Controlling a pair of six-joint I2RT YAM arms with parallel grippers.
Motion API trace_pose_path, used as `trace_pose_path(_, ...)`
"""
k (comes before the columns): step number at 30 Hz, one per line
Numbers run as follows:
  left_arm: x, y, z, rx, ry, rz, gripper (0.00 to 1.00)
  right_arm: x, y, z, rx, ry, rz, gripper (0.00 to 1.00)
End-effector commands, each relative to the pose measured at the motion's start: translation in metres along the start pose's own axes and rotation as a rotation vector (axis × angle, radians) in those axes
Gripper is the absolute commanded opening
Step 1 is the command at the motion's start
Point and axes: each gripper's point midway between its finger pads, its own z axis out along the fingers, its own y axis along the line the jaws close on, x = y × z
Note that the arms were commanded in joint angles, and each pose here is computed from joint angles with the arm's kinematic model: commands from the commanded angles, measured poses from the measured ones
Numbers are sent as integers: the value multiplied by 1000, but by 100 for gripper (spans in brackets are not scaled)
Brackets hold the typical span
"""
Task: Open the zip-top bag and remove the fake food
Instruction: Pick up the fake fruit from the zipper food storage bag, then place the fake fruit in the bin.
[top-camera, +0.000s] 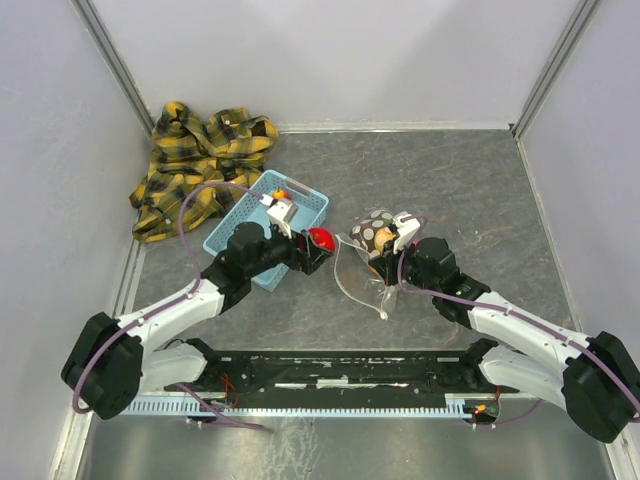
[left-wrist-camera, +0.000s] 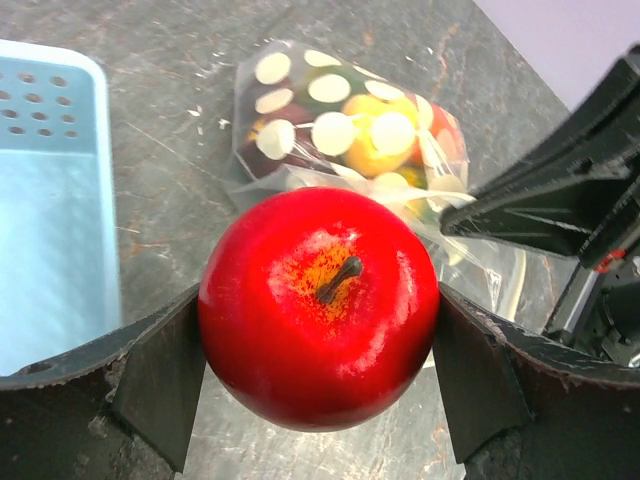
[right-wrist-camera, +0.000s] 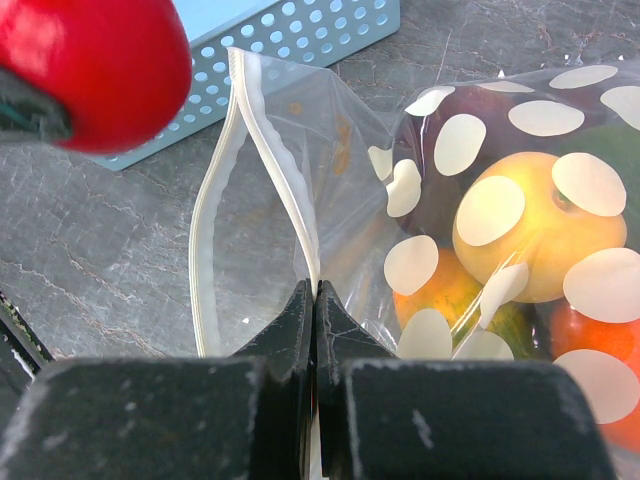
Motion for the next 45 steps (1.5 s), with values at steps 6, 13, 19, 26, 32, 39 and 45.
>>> trace_pose_path(6,-50,33,-4,-49,-64,-137,32,-9,2,2,-9,-30,-6,2)
trace_pose_path(13,-63,60,4,-84,-97,-203,32,-10,3,3,-12,-32,-5,1)
trace_pose_path(19,-64,99,8,-170,-111,-300,32,-10,4,3,-15,-30,-5,2)
trace_pose_path(26,-46,141,21,-313,-64,-388,34,-8,4,4,-17,-25,-1,1)
trace_pose_path(32,-32,160,40,-344,-11,-417,41,-8,4,5,-20,-26,1,1)
trace_pose_path(39,-22,177,59,-365,25,-436,59,-8,4,5,-18,-25,2,2)
trace_pose_path(45,-19,186,65,-387,34,-435,73,-8,4,6,-19,-26,2,2)
